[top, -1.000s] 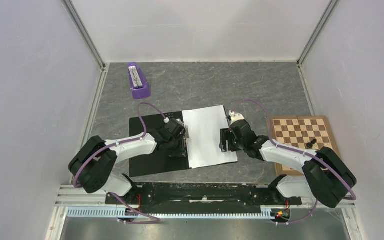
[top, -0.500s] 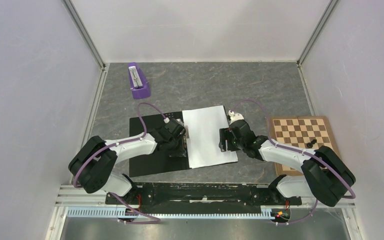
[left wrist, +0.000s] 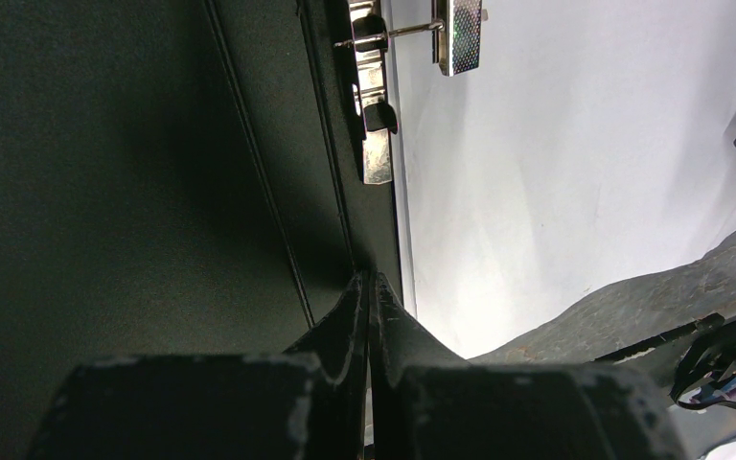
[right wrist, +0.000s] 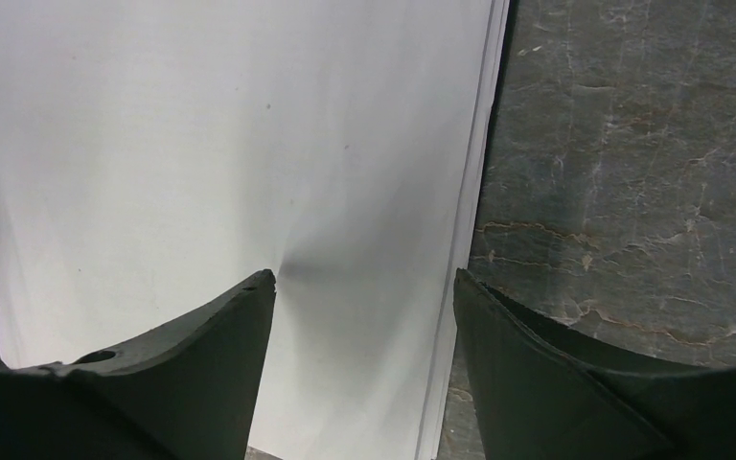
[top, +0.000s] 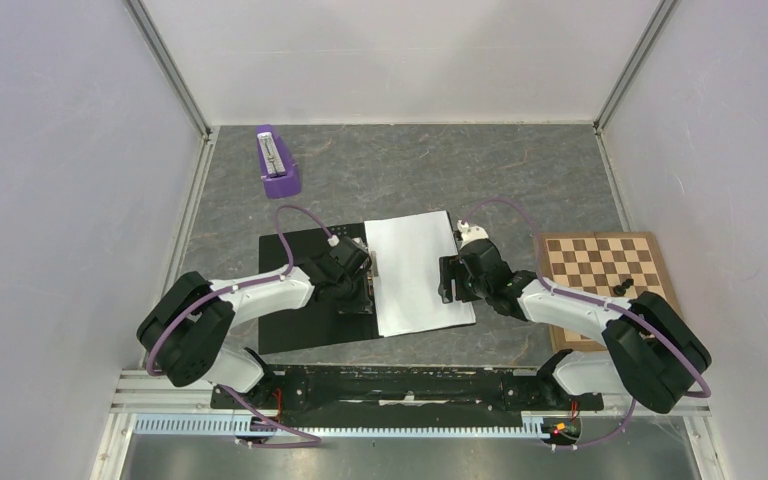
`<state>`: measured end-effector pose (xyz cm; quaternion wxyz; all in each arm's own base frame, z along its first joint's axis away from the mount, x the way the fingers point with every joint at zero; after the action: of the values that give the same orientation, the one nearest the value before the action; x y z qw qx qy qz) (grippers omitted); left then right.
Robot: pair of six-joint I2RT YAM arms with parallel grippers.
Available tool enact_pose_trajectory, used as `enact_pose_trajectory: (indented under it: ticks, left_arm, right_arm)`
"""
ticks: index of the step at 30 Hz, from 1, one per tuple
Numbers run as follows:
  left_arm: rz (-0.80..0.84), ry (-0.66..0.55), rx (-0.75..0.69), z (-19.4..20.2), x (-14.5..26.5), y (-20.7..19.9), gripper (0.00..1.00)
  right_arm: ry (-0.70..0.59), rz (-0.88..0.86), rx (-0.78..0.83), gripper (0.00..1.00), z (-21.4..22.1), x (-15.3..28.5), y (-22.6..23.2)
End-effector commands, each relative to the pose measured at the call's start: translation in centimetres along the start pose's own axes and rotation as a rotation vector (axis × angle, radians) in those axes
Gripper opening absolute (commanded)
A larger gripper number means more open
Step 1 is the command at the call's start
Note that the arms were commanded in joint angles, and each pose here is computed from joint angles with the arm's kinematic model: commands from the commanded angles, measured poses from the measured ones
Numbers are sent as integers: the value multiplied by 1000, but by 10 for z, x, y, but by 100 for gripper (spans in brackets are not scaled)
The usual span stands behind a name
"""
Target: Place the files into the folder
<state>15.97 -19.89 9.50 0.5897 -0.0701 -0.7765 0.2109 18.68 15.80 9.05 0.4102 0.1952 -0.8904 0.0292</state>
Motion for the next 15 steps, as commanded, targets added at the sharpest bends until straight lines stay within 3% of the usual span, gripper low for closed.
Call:
enact_pose_trajectory:
  ticks: [1, 15]
  left_arm:
    - [-44, -24, 11, -1, -2, 3, 2]
    - [-42, -25, 10, -3, -1, 1, 2]
  right_arm:
    - [-24, -36, -11, 72, -6, -2, 5]
    - [-52, -66, -33, 72, -10, 0, 8]
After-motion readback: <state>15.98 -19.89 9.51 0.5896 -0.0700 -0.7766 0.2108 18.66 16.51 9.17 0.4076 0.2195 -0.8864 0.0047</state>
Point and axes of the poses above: each gripper's point midway between its finger pads, its own x axis back along the fingers, its own y axis along the line the jaws close on, z = x × y, the point moved 9 cm from there along x, back along the fingers, and after that the axes turned 8 degrees about x, right-handed, at the moved point
